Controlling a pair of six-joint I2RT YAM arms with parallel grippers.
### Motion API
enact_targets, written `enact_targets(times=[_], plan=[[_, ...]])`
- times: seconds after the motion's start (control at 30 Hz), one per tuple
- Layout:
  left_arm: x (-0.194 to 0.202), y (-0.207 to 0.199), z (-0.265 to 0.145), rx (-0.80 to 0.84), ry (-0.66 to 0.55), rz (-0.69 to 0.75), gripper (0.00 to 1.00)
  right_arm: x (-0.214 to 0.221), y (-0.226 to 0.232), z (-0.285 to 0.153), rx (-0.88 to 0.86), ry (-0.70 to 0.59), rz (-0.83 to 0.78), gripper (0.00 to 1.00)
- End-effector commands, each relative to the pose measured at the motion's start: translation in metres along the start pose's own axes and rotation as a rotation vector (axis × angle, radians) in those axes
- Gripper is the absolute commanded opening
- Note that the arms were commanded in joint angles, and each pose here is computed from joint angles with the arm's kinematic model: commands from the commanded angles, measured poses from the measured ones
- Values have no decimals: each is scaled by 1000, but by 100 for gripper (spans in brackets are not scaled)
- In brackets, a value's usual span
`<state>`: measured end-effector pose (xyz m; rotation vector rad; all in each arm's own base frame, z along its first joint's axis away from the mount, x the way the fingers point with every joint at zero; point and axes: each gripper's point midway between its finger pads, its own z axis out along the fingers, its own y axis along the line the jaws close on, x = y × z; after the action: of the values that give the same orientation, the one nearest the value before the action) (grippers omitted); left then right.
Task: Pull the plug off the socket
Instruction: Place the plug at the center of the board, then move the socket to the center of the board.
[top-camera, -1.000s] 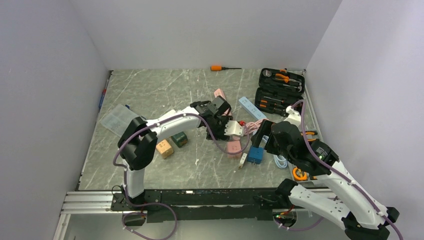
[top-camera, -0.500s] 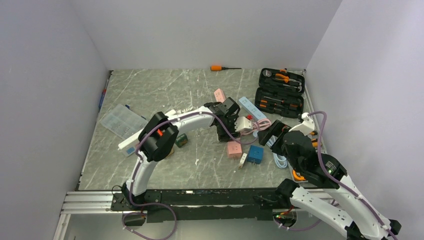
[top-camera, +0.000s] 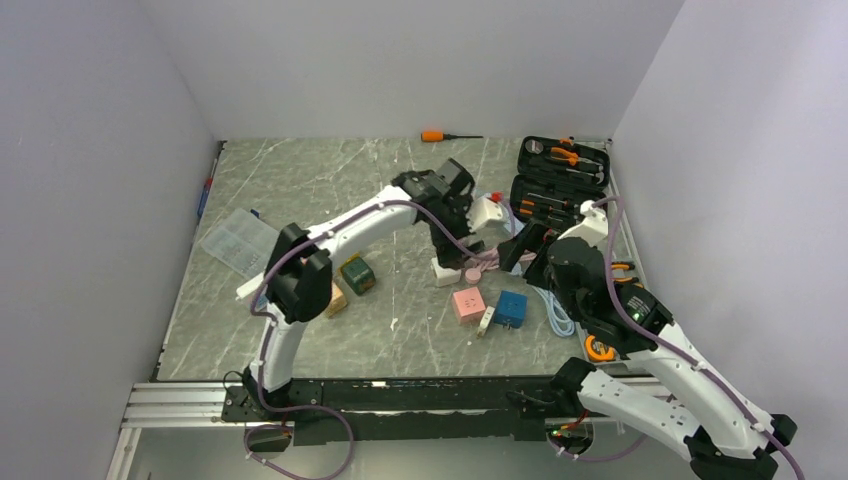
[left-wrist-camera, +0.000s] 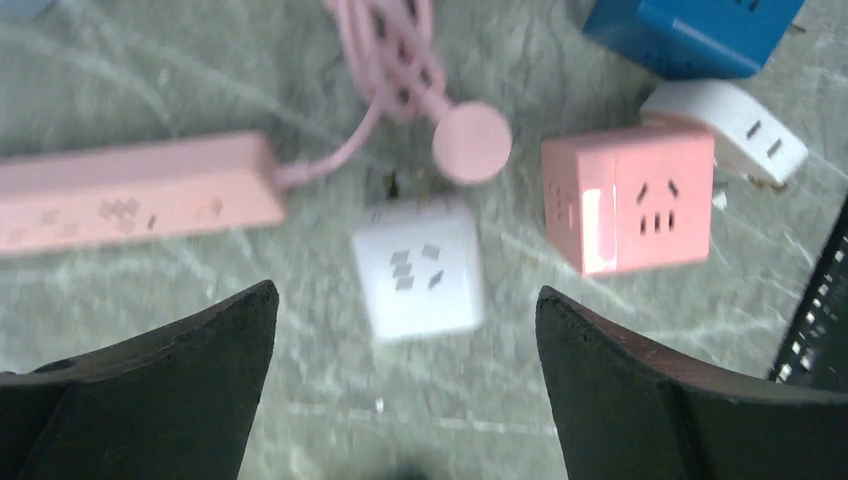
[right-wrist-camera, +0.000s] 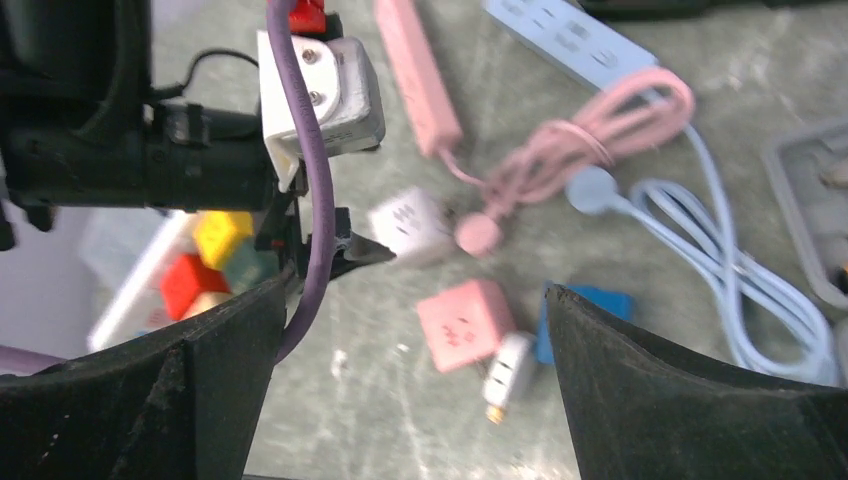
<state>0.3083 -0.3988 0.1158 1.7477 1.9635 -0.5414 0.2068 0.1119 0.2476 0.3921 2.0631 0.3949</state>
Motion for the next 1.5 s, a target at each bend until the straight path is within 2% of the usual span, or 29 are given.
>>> enact_targets(times=[0.0,0.13,0.2,0.43,0.57,0.7,0.87,1.0,1.27,1.47], plan=[[-9,36,-118,-136,-118,-211,99,-17,17,-7,-84,-45,-57,100],[22,62,-186,-328,-110,-290,99,-18,45,3,-186,-43,-129,100],[45,65,-209,-351,-136,-350,99,-11,58,15,-200,-7,-179,100],[141,58,-258,-355,-166,-578,99,10,107,60,-224,136,-305,100],[191,47,-280,-394,-65,-601,99,33,126,84,-270,205,-336,100],[229,31,-289,-409,-43,-634,99,60,142,97,-320,263,-368,100],[265,18,-286,-393,-88,-734,99,96,174,98,-349,267,-536,97],[277,12,-278,-367,-108,-782,99,129,200,100,-382,297,-656,95],[296,0,-272,-411,-47,-769,99,178,254,103,-512,344,-769,94],[307,-10,-277,-423,-50,-772,100,202,298,114,-595,332,-829,94]])
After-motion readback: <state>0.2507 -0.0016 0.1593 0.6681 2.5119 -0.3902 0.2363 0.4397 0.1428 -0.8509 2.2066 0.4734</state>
